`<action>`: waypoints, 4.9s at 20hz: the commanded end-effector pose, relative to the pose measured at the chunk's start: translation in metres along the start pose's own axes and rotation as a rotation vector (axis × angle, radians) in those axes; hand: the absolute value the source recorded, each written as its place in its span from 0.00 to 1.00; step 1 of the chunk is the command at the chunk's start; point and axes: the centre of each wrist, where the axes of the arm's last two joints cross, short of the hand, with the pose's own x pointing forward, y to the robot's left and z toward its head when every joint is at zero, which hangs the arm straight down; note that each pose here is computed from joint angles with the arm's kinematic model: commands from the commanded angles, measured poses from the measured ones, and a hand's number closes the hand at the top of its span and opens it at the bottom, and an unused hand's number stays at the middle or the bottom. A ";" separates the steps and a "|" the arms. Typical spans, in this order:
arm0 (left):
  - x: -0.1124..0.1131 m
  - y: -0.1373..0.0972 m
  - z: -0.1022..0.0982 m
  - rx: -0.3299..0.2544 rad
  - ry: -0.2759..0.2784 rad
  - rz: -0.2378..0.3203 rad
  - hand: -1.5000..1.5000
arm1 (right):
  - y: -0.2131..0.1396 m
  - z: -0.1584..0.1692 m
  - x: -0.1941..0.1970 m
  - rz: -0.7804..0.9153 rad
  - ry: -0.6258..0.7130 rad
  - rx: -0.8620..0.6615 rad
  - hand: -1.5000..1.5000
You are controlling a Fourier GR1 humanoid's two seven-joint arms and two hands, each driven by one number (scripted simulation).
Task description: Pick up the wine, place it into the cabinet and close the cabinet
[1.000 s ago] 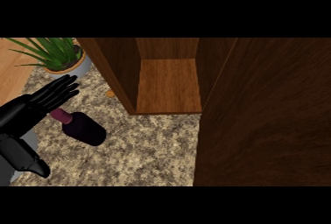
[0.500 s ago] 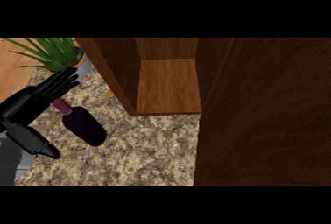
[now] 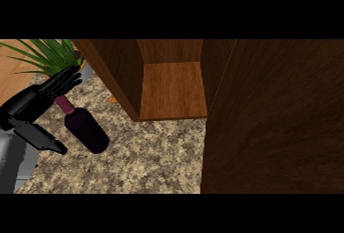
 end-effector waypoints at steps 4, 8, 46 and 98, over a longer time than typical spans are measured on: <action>-0.071 -0.036 0.013 -0.043 0.172 0.124 0.00 | 0.000 0.026 0.035 -0.023 -0.098 0.012 0.00; -0.081 -0.036 0.021 -0.058 0.161 0.117 0.00 | -0.001 0.018 0.030 -0.008 -0.087 0.029 0.00; -0.152 -0.083 0.012 -0.045 0.157 0.474 1.00 | -0.002 0.033 0.040 -0.022 -0.057 0.012 0.00; 0.039 -0.230 -0.103 0.609 -0.164 0.464 1.00 | -0.008 0.038 0.041 -0.001 -0.048 -0.028 0.00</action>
